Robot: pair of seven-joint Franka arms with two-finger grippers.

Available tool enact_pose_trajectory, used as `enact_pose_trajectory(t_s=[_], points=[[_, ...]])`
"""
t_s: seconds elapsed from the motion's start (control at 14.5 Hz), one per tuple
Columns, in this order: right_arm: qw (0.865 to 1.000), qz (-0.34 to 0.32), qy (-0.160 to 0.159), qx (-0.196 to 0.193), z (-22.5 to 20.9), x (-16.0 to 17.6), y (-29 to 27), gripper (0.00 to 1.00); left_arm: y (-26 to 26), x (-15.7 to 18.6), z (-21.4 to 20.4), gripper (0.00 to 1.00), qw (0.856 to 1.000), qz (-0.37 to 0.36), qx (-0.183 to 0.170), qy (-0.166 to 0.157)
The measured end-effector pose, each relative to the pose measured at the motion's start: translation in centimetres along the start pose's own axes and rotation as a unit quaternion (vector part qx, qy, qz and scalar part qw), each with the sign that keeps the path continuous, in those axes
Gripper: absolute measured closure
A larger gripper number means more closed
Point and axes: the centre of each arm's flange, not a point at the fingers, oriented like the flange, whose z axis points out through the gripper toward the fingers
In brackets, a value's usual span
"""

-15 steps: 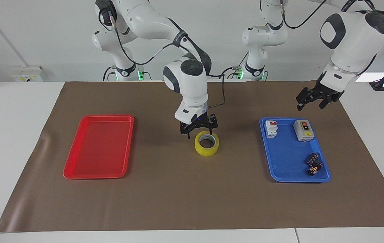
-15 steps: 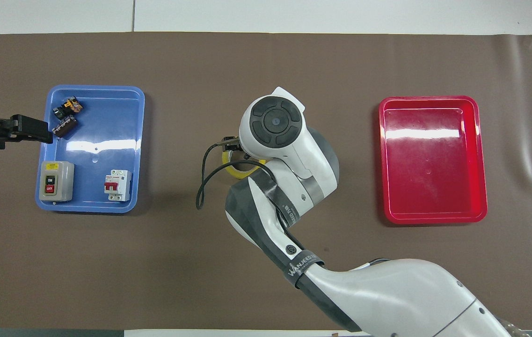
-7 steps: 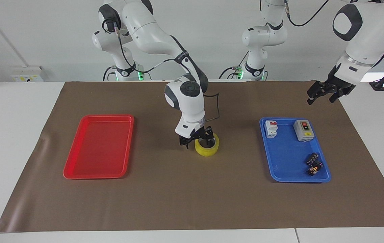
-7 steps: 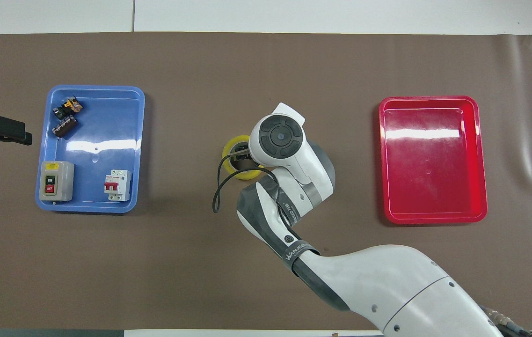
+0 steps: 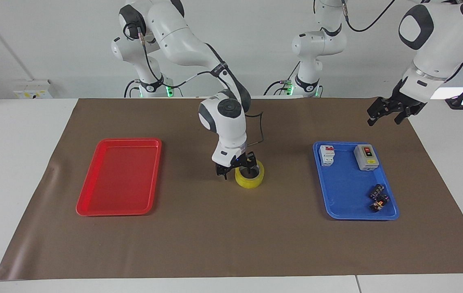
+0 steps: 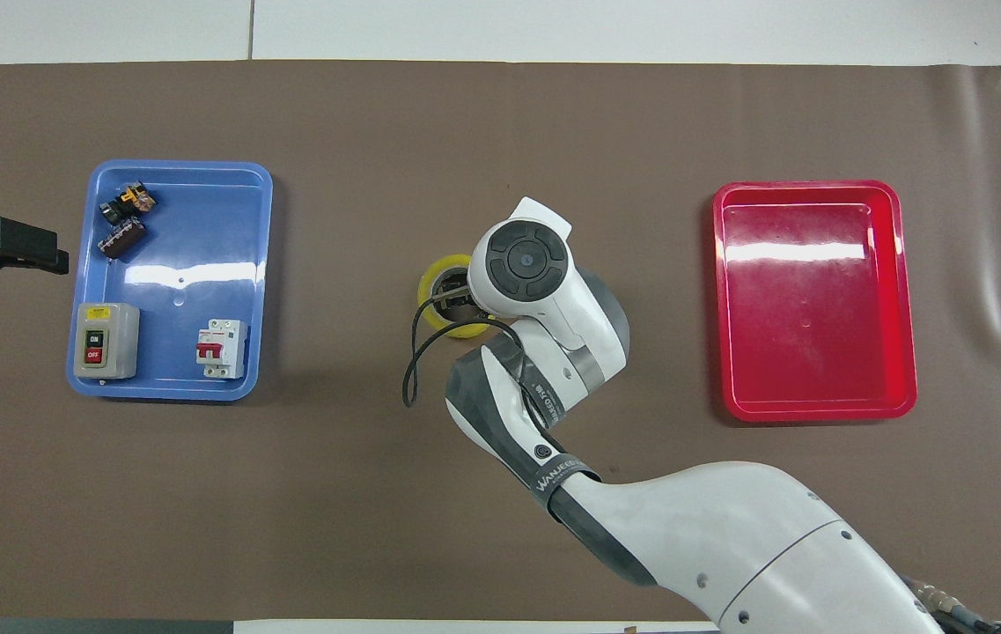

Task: Place and move tape with both arms
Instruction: 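Grasp the yellow tape with the right gripper while the left gripper withdraws, then carry the yellow tape with the right gripper into the red tray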

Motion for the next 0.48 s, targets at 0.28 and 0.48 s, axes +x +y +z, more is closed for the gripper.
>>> enact_pose_trajectory(t_s=[0.28, 0.48], points=[[1.0, -0.003, -0.006, -0.002, 0.6, -0.5, -0.3, 0.0, 1.3, -0.1, -0.1, 0.0, 1.0, 0.012, 0.0, 0.001], [1.0, -0.005, -0.009, -0.003, 1.0, -0.6, -0.2, 0.12, 2.1, -0.2, -0.1, 0.0, 1.0, 0.02, 0.0, 0.0]])
